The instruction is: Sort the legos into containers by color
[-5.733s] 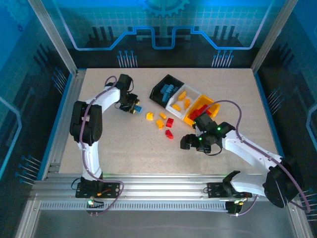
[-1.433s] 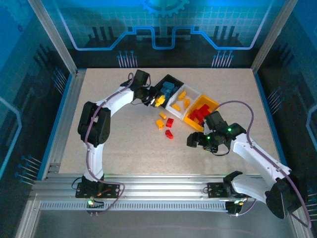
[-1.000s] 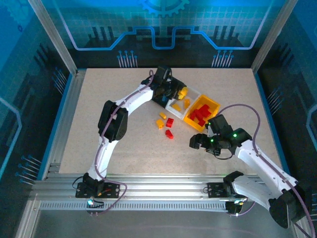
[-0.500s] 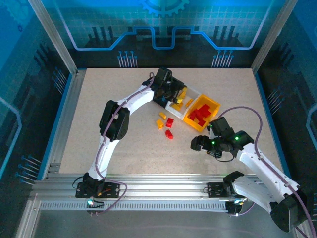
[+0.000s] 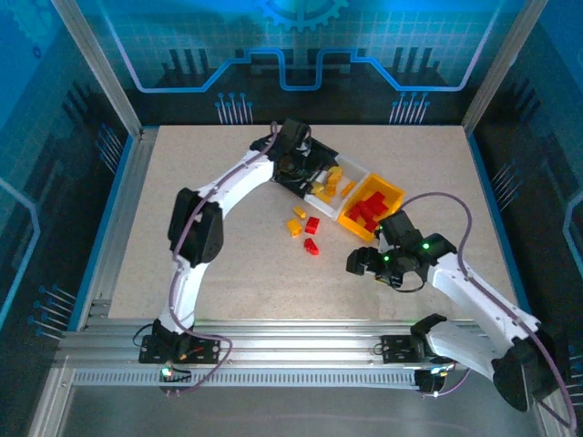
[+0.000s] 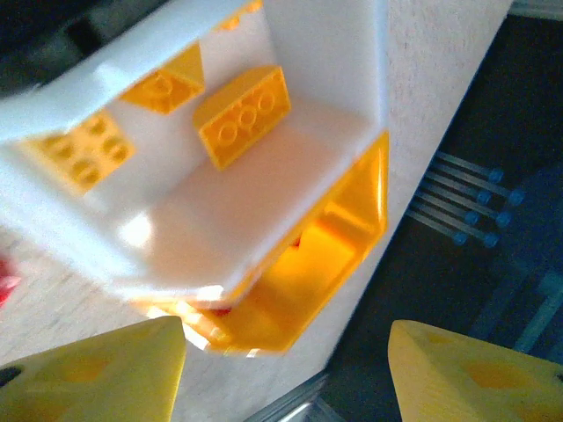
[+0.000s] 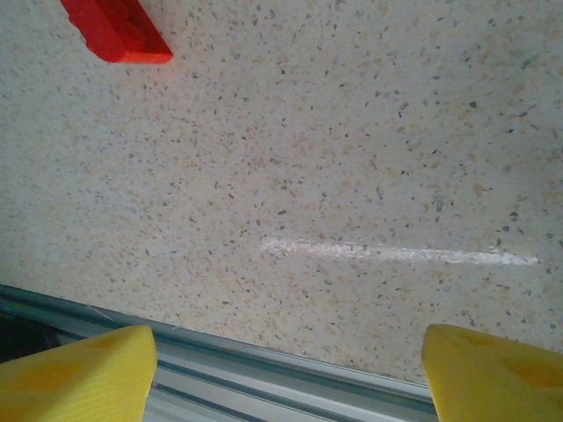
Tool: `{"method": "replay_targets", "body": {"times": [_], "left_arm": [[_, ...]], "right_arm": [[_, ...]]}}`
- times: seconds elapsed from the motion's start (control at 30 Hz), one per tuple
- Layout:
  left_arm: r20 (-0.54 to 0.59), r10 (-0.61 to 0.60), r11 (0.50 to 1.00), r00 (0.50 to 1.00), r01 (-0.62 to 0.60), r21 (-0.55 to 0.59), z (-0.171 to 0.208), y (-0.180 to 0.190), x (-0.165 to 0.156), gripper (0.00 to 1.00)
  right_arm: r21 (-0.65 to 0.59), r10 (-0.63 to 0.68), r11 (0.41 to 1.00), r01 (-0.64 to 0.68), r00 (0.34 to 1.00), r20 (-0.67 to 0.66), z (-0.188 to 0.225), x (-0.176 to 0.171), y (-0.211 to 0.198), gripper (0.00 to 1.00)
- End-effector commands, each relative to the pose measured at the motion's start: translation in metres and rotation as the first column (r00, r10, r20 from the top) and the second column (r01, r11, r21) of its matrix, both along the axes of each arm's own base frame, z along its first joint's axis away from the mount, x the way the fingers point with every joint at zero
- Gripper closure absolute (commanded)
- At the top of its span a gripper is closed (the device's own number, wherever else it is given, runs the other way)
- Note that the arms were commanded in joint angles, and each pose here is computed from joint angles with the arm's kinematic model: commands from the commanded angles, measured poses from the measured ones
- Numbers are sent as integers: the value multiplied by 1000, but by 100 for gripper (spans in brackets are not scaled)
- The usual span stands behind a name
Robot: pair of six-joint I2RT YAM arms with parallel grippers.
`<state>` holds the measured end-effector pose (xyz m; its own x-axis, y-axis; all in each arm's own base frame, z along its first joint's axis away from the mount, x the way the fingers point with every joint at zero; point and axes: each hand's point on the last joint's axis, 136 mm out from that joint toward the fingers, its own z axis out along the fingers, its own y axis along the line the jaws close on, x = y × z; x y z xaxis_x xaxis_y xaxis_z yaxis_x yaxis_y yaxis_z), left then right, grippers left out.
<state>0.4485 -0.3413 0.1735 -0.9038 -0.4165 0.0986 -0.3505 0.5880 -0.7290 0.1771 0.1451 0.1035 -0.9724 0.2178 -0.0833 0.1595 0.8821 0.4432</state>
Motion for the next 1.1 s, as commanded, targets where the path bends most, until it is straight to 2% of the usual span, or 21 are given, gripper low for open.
{"method": "replay_targets", "body": {"times": [0.0, 0.2, 0.3, 0.5, 0.73, 1.07], "left_arm": [[99, -145, 974, 984, 124, 191, 26, 44, -49, 35], [79, -177, 927, 981, 139, 349, 8, 108, -110, 32], [68, -131, 930, 989, 99, 355, -2, 134, -135, 31], [62, -27, 936, 998, 3, 352, -17, 176, -173, 29], [56, 46, 942, 997, -62, 330, -23, 200, -193, 28], [54, 61, 939, 997, -75, 336, -13, 217, -201, 27]], "right_arm": [[12, 76, 997, -77, 996, 51, 13, 18, 19, 19], [-36, 229, 973, -228, 972, 54, 12, 44, 52, 20], [-87, 336, 939, -332, 941, 34, 6, 53, 68, 20], [-230, 500, 831, -506, 861, -90, -21, 68, 82, 21], [-309, 570, 753, -581, 811, -132, -46, 89, 100, 23], [-330, 592, 719, -611, 788, -170, -73, 115, 121, 32]]}}
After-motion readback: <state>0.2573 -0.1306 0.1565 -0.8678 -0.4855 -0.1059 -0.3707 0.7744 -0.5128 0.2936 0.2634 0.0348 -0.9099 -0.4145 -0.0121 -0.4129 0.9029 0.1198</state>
